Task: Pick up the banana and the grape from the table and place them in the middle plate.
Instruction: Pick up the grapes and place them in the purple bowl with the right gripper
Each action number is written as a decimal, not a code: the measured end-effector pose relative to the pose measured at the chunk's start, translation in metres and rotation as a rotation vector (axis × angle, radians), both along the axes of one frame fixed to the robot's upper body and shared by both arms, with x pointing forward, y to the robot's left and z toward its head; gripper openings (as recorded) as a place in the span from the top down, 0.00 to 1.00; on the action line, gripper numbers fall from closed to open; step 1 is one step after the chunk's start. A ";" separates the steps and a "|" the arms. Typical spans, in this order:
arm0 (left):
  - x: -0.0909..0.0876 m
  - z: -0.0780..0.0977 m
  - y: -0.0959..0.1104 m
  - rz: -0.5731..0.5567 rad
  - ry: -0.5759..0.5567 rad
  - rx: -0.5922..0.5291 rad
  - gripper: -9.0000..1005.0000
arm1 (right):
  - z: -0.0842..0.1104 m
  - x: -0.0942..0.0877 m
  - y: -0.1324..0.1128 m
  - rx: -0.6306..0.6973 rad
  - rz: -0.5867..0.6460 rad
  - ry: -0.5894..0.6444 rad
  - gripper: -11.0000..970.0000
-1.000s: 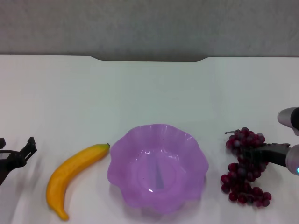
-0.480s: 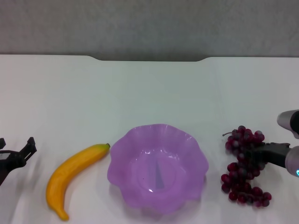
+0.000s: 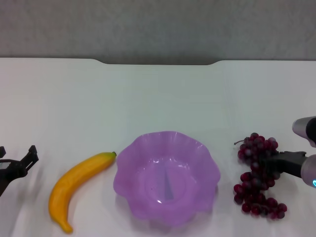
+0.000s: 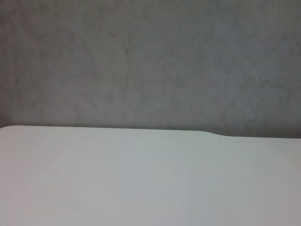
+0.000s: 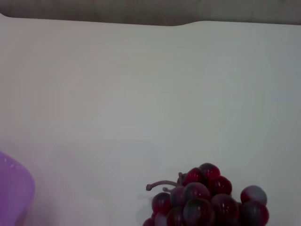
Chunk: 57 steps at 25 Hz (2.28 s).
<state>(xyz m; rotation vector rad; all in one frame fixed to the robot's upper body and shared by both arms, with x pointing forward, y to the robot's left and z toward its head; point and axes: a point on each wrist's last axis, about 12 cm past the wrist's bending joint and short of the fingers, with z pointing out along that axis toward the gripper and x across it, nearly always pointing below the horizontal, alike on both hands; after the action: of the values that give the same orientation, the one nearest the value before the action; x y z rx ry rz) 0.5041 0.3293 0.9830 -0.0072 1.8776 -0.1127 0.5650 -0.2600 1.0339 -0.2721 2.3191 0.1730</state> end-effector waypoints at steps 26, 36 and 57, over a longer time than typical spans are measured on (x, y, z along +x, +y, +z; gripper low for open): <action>0.000 0.000 0.001 0.001 0.001 0.002 0.12 | -0.005 -0.005 0.004 -0.018 0.007 -0.069 0.80; -0.002 -0.001 0.002 0.004 0.004 0.002 0.12 | -0.008 -0.016 0.014 -0.028 0.036 -0.190 0.81; -0.003 -0.001 0.004 0.017 0.005 -0.003 0.12 | 0.018 -0.034 0.038 -0.036 0.119 -0.554 0.86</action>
<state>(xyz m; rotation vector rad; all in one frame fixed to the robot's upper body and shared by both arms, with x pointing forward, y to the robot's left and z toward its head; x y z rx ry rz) 0.5009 0.3333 0.9817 -0.0257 1.8818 -0.1037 0.5310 -0.2217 1.0520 -0.4182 1.7591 0.0985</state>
